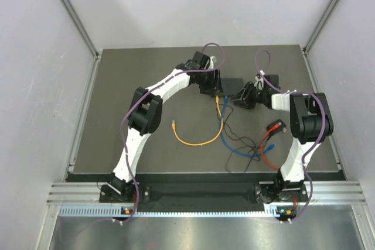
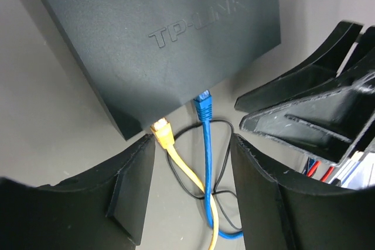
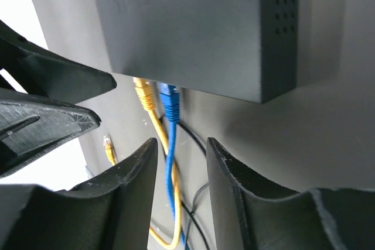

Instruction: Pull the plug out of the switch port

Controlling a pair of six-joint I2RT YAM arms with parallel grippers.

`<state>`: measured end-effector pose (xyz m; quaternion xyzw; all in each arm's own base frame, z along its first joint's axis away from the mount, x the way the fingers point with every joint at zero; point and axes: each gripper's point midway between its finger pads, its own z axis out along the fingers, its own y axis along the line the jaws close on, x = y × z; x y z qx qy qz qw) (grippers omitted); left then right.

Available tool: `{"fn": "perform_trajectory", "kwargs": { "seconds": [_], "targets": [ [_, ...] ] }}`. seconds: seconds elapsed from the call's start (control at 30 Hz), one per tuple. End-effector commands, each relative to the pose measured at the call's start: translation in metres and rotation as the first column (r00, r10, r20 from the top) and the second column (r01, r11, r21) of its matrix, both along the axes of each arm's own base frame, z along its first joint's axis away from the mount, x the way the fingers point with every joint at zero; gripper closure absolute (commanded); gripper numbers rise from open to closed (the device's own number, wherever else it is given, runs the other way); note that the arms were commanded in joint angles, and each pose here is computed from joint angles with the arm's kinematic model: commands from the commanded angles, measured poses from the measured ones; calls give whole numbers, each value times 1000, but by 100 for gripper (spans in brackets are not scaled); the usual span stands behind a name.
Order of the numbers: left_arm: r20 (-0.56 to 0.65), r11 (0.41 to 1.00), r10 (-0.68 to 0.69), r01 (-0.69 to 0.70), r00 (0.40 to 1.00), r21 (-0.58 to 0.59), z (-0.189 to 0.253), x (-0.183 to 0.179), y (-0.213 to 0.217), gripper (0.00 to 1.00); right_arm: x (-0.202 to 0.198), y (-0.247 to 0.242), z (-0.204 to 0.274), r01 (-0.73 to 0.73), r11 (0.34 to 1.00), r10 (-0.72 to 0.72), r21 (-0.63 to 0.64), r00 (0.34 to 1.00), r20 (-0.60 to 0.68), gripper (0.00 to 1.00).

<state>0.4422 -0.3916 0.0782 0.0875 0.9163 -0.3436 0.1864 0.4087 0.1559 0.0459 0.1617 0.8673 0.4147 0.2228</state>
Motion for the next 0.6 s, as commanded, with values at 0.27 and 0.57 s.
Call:
{"fn": "perform_trajectory", "kwargs": {
  "seconds": [0.27, 0.57],
  "targets": [
    [26, 998, 12, -10, 1000, -54, 12, 15, -7, 41, 7, 19, -9, -32, 997, 25, 71, 995, 99, 61],
    [-8, 999, 13, -13, 1000, -40, 0, 14, 0, 41, 17, 27, -21, 20, 992, -28, 121, 998, 65, 65]
  ]
}}
